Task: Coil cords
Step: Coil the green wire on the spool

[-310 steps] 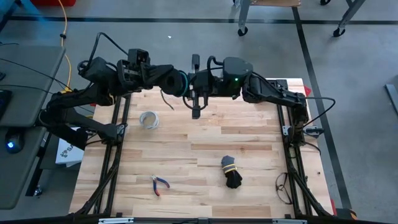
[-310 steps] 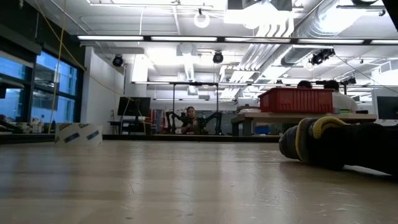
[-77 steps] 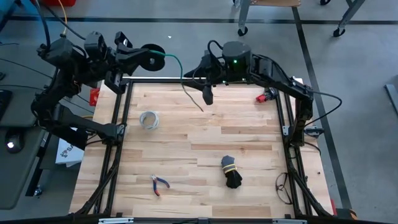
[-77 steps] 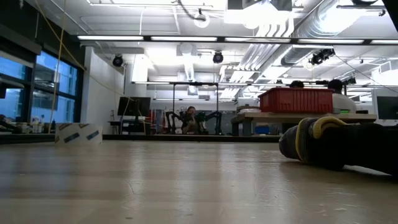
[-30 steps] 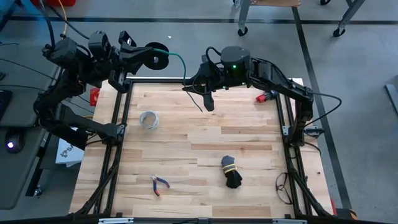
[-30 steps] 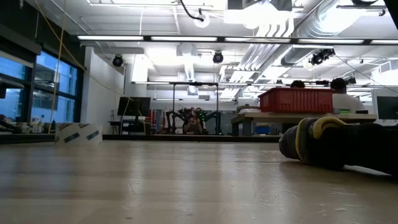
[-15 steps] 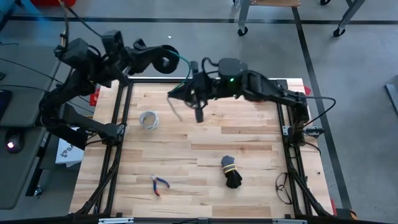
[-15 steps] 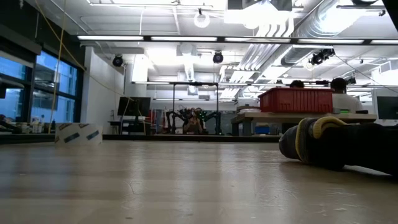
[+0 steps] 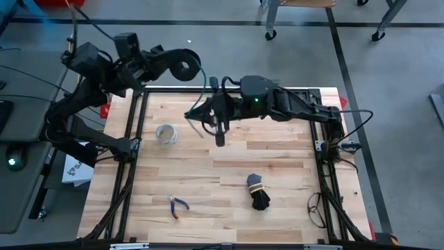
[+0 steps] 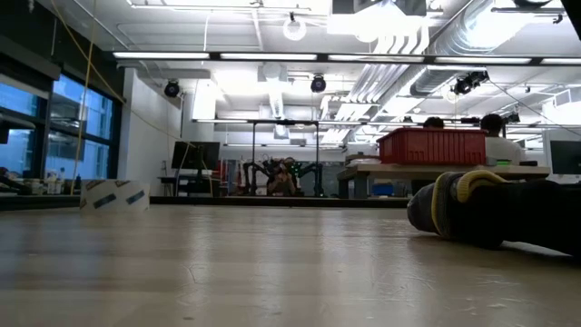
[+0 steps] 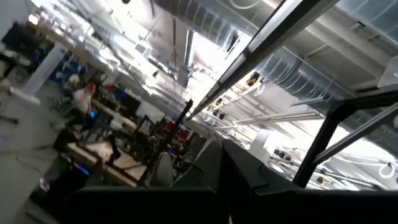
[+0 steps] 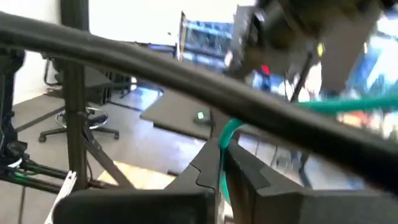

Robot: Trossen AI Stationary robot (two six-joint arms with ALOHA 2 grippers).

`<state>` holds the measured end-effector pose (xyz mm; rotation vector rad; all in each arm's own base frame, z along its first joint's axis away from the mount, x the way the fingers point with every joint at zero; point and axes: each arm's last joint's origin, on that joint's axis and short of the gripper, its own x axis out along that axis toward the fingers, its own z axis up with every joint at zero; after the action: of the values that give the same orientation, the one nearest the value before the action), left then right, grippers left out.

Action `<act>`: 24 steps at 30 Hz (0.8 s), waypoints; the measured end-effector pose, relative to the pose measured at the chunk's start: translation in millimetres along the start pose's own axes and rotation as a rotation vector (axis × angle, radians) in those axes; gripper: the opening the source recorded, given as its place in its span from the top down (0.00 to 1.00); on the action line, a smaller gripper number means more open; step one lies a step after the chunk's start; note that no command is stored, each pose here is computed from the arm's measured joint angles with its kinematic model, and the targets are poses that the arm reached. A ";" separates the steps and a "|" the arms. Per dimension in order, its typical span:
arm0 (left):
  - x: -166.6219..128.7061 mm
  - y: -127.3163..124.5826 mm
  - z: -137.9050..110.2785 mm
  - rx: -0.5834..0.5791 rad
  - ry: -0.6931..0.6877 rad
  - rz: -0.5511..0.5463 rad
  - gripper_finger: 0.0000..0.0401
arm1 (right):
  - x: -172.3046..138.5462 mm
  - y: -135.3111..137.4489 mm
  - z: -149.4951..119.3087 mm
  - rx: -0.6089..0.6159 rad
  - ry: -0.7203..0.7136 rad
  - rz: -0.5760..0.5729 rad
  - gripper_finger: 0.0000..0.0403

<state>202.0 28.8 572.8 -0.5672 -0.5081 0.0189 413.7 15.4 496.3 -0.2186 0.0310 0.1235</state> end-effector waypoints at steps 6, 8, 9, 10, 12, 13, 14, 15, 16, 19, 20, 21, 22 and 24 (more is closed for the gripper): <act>-8.7 -5.5 6.8 0.129 0.003 -0.037 1.00 | -4.9 -13.3 -17.4 0.207 0.161 0.000 0.79; -9.6 -6.8 6.9 0.179 0.019 -0.071 1.00 | -6.1 -16.3 -22.0 0.244 0.201 -0.006 0.72; -10.6 -7.5 7.0 0.207 0.031 -0.086 1.00 | -8.1 -18.2 -22.4 0.250 0.211 -0.009 0.69; -11.1 -7.7 6.3 0.239 0.045 -0.101 1.00 | -10.9 -19.4 -22.6 0.253 0.226 -0.010 0.66; -15.2 -8.5 6.3 0.300 0.078 -0.112 1.00 | -18.1 -22.7 -19.3 0.257 0.230 -0.005 0.61; -17.5 -8.4 6.3 0.322 0.093 -0.105 1.00 | -21.6 -24.3 -18.4 0.259 0.237 -0.006 0.60; -19.8 -8.5 6.6 0.339 0.105 -0.100 1.00 | -26.7 -26.5 -14.4 0.260 0.224 -0.010 0.59; -22.6 -8.9 7.5 0.350 0.115 -0.095 1.00 | -32.3 -28.0 -10.9 0.262 0.220 -0.011 0.58; -24.8 -8.9 7.7 0.356 0.126 -0.088 1.00 | -36.5 -29.7 -8.0 0.265 0.213 -0.014 0.58; -28.0 -9.9 9.7 0.370 0.125 -0.083 1.00 | -48.1 -35.4 0.1 0.296 0.183 -0.025 0.58; -28.3 -10.2 10.1 0.370 0.122 -0.084 1.00 | -50.3 -36.8 1.2 0.307 0.179 -0.026 0.58; -28.3 -10.2 10.1 0.370 0.122 -0.084 1.00 | -50.7 -38.2 1.4 0.317 0.175 -0.027 0.58; -28.3 -10.2 10.1 0.371 0.122 -0.085 1.00 | -51.0 -39.9 2.1 0.330 0.165 -0.028 0.58; -25.9 -9.0 8.2 0.380 0.126 -0.082 1.00 | -50.9 -42.1 3.2 0.354 0.146 -0.029 0.58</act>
<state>174.5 21.4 571.6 -0.1738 -0.3912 0.0009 368.6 -30.7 510.7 0.1259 0.1930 0.0714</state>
